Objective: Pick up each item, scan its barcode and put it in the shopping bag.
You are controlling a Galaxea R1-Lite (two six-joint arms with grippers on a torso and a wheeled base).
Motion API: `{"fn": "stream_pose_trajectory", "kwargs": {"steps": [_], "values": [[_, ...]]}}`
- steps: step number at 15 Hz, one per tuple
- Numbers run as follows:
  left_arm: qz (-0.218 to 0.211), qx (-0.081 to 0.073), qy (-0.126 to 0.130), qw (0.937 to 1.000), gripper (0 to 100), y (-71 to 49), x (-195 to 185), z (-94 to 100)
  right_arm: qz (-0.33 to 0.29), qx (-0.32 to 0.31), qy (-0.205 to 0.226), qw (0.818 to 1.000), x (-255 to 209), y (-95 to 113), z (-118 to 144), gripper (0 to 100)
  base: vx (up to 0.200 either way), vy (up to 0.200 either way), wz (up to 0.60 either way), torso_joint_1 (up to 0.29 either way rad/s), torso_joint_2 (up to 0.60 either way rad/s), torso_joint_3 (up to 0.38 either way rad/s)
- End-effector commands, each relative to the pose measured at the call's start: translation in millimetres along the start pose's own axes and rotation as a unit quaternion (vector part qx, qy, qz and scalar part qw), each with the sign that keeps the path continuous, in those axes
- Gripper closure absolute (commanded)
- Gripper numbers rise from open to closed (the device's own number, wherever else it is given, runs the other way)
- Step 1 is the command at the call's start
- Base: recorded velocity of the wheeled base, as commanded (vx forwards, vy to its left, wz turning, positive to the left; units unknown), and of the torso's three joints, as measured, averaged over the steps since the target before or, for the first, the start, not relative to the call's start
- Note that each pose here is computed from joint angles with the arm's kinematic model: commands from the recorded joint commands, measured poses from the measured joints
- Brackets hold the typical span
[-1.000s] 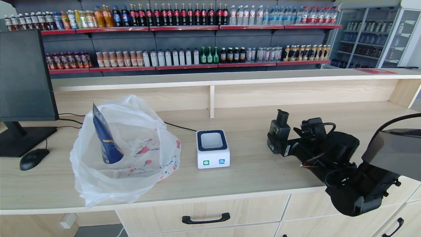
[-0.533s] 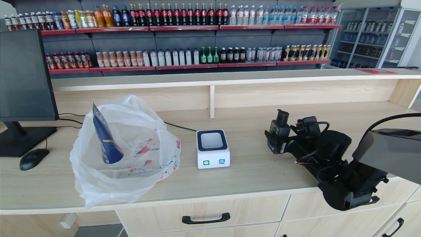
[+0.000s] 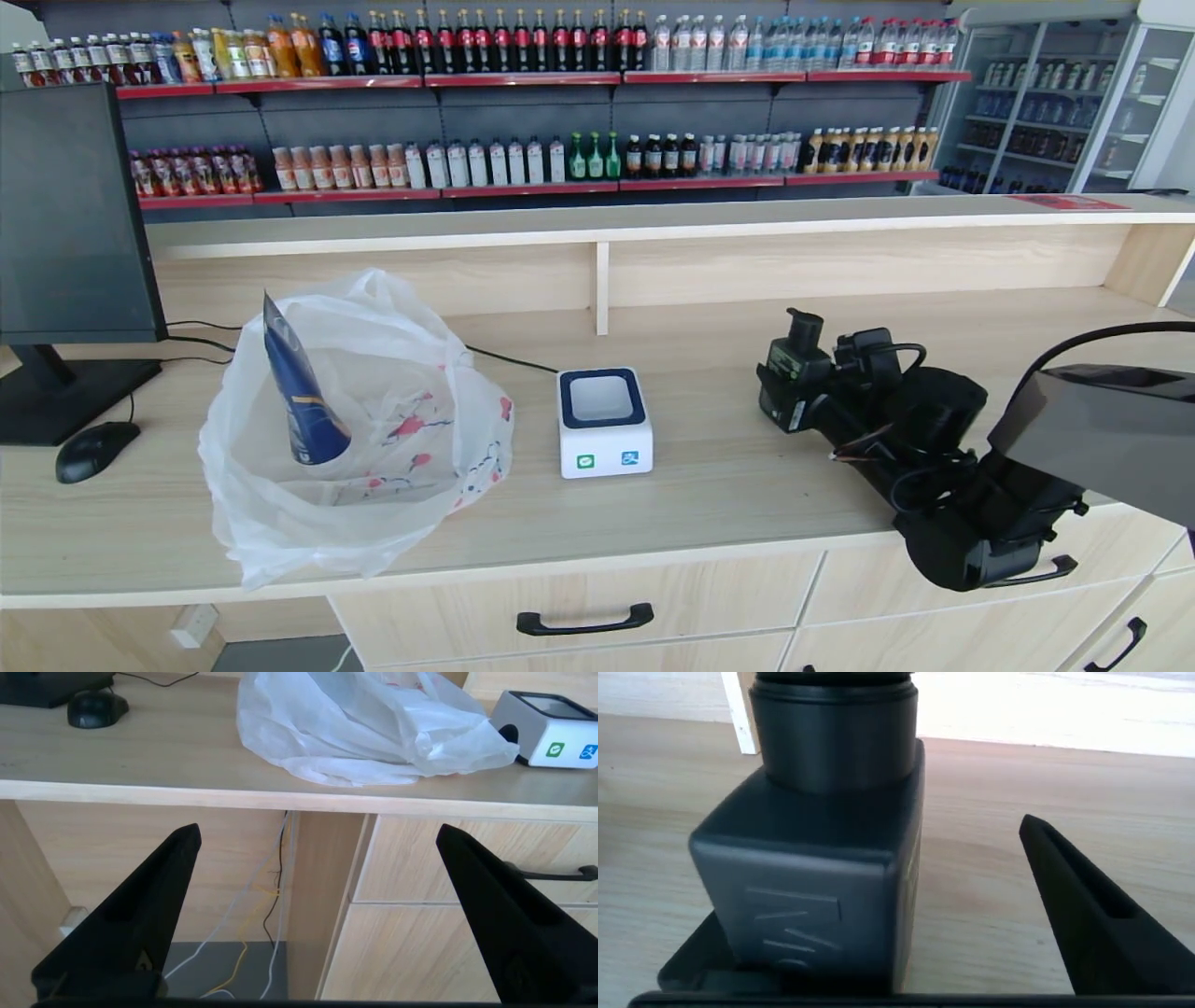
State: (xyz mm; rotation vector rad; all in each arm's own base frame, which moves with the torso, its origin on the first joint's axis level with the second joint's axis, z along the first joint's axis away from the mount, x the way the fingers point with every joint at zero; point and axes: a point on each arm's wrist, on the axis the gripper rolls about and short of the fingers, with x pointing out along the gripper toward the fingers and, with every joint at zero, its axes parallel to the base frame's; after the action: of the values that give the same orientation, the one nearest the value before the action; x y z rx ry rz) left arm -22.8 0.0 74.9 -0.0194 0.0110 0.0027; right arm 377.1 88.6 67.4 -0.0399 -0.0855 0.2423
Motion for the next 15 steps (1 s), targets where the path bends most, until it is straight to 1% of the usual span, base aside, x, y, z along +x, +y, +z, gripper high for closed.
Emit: {"fn": "stream_pose_trajectory", "kwargs": {"steps": [1,3,6,8,12,15], "values": [[0.0,0.0,0.0,1.0,0,0.0,0,0.0,0.005,0.0,0.0,1.0,1,4,-1,100,0.0,0.0,0.0,0.0,0.0,0.0],[0.001,-0.002,0.0,1.0,0,0.0,0,0.0,0.013,0.001,-0.003,1.0,2,10,0,100,0.0,0.0,0.0,0.0,0.0,0.0],[0.001,-0.002,0.0,1.0,0,0.0,0,0.0,0.013,0.001,-0.006,1.0,2,10,2,100,0.0,0.0,0.0,0.0,0.0,0.0],[0.001,-0.002,0.0,1.0,0,0.0,0,0.0,0.012,0.002,-0.012,1.0,0,9,8,100,0.0,0.0,0.0,0.0,0.0,0.0],[0.001,-0.002,0.0,1.0,0,0.0,0,0.0,0.012,0.002,-0.034,0.999,-1,9,24,100,0.0,0.0,0.0,0.0,0.0,0.0],[0.001,-0.002,0.0,1.0,0,0.0,0,0.0,0.012,0.004,-0.05,0.999,-11,7,43,100,0.0,0.0,0.0,0.0,0.0,0.0]]}}
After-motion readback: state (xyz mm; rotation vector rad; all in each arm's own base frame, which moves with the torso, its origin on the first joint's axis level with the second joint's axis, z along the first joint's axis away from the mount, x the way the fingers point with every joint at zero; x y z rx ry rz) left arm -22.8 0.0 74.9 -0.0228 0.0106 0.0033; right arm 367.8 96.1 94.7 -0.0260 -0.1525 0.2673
